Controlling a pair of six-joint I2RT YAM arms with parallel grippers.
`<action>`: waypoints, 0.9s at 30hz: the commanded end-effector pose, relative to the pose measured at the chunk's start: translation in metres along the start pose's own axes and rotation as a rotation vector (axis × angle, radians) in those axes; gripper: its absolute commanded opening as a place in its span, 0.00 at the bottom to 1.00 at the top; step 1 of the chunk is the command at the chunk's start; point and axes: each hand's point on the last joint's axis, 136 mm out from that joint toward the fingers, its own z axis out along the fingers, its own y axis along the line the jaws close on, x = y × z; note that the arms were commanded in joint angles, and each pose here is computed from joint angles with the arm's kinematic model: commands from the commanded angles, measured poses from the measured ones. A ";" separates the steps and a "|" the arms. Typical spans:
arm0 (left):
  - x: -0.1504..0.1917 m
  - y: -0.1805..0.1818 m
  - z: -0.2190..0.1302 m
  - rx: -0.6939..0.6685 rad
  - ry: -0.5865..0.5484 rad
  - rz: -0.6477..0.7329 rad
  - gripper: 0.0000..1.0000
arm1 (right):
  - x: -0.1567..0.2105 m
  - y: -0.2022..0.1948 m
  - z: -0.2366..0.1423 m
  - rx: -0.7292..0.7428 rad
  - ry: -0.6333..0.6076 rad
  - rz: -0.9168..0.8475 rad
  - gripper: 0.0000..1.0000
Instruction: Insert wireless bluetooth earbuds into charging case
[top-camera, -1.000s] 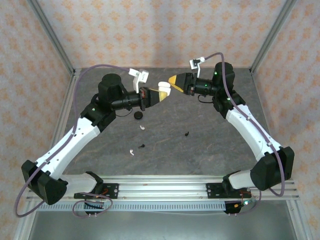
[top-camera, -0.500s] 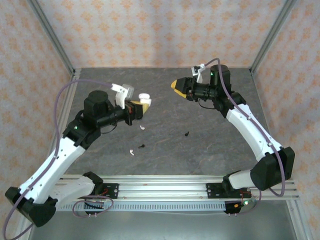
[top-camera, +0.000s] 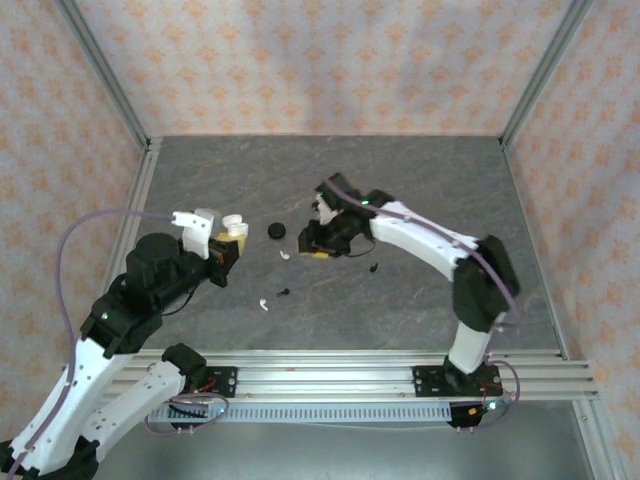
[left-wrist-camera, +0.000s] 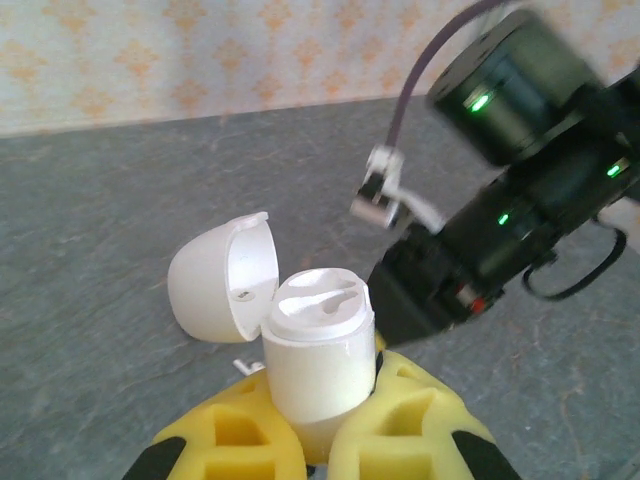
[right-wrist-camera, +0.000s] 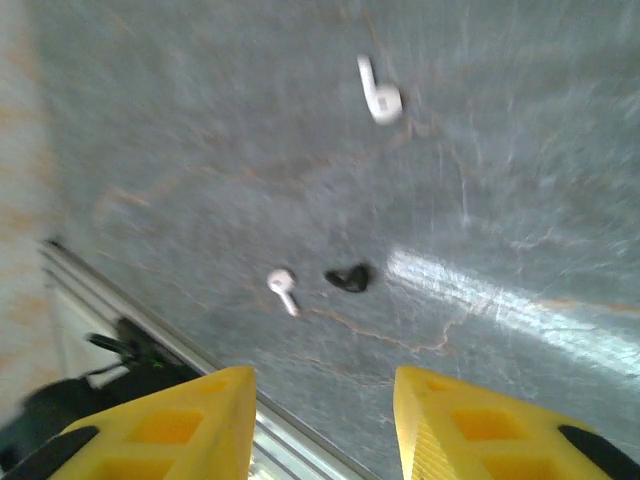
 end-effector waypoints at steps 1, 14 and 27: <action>0.020 0.024 -0.013 -0.117 0.018 0.016 0.00 | 0.025 0.001 0.022 0.131 0.107 -0.035 0.41; 0.038 0.055 -0.063 -0.273 -0.062 -0.001 0.00 | 0.051 0.035 0.091 0.362 0.266 -0.281 0.41; 0.040 0.060 -0.072 -0.296 -0.066 0.032 0.00 | 0.053 0.040 0.116 0.466 0.278 -0.309 0.41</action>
